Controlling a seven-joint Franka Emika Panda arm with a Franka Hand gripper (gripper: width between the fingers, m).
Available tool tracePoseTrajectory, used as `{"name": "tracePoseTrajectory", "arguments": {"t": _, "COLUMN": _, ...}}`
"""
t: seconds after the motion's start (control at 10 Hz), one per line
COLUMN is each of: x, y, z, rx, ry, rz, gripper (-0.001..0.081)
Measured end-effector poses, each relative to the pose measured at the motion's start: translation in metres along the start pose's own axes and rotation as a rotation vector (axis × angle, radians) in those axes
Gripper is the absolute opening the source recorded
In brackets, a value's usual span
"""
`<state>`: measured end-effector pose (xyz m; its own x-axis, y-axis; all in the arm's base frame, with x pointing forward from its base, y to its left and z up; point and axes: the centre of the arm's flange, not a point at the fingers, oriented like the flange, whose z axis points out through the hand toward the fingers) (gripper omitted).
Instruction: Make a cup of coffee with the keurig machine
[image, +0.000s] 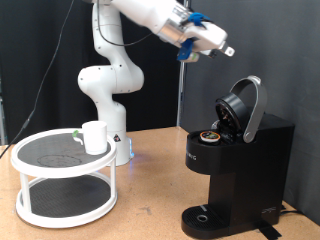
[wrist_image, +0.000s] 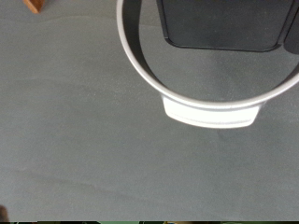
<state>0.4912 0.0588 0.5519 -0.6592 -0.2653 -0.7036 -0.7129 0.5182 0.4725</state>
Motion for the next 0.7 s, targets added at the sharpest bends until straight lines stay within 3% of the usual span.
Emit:
{"name": "tracePoseTrajectory", "arguments": {"t": 0.3, "x": -0.024, "y": 0.011, "z": 0.027, "rx": 0.072, "ry": 0.025, "rz": 0.028, "gripper": 0.0735}}
{"name": "tracePoseTrajectory", "arguments": {"t": 0.7, "x": -0.031, "y": 0.014, "z": 0.03, "rx": 0.069, "ry": -0.025, "rz": 0.015, "gripper": 0.0735}}
